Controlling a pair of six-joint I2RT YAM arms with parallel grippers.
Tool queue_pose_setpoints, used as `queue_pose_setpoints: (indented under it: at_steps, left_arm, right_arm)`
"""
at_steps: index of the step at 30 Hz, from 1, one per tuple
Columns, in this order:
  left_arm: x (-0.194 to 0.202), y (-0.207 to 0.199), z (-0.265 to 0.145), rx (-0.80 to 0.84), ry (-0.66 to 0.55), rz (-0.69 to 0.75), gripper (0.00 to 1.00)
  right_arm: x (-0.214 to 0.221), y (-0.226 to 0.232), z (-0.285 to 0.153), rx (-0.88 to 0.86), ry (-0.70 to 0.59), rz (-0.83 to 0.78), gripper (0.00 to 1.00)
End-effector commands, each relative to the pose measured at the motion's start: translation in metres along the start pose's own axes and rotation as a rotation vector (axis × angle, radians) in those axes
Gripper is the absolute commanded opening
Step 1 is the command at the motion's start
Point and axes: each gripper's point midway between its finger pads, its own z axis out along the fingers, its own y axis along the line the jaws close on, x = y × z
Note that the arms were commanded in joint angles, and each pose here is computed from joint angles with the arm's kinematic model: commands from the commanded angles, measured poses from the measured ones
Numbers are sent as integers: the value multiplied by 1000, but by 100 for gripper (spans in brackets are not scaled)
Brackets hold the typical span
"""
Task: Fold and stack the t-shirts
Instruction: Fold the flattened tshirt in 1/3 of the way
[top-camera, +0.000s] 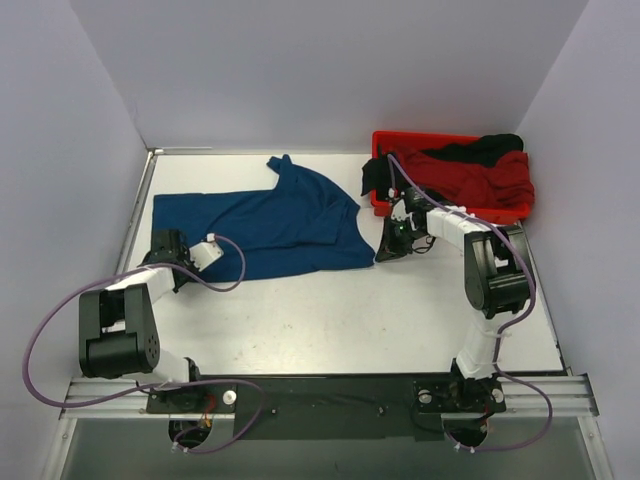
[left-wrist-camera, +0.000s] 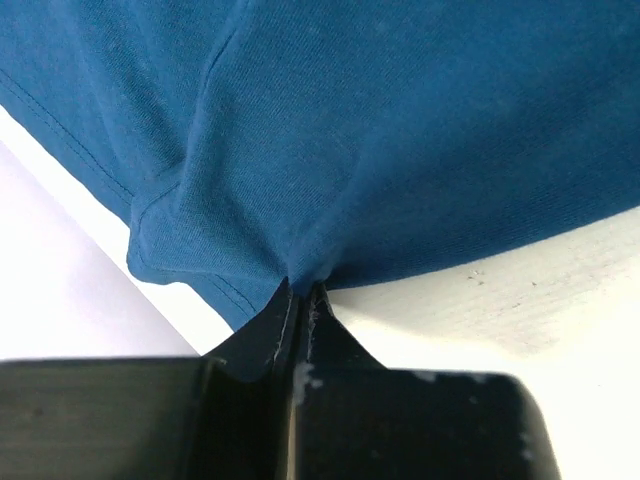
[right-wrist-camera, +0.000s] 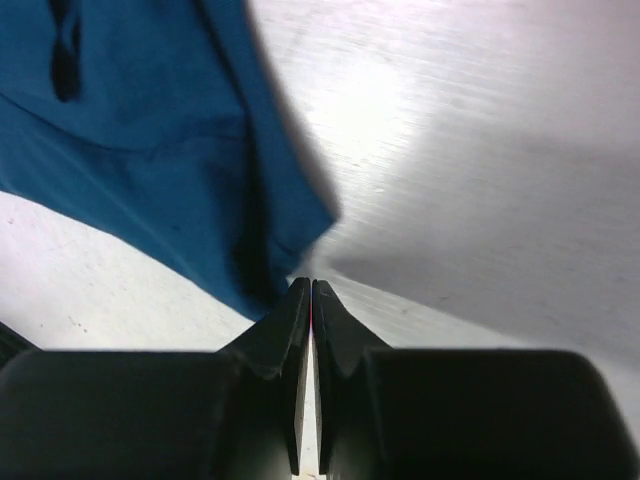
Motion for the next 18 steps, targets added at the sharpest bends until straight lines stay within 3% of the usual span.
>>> queue_pose_setpoints:
  at_steps: [1,8,11,15,18]
  left_arm:
    - [7,-3,-1,-11,6,-11,0]
    - [13,-28,-28,43,-39,47,0]
    - [15,-34,-29,26,-59,73,0]
    - [12,-26,-28,8,-57,56,0]
    - [12,-26,-27,25,-49,44,0]
  right_arm:
    - [13,-8,-9,-2,18,70,0]
    - [51,-7,-33,7,34,64,1]
    - [42,8,-37,-43,-38,-19,33]
    - [19,22,-30,-42,-151,-96,52]
    - [1,32,-15,-65,-146,-28,53]
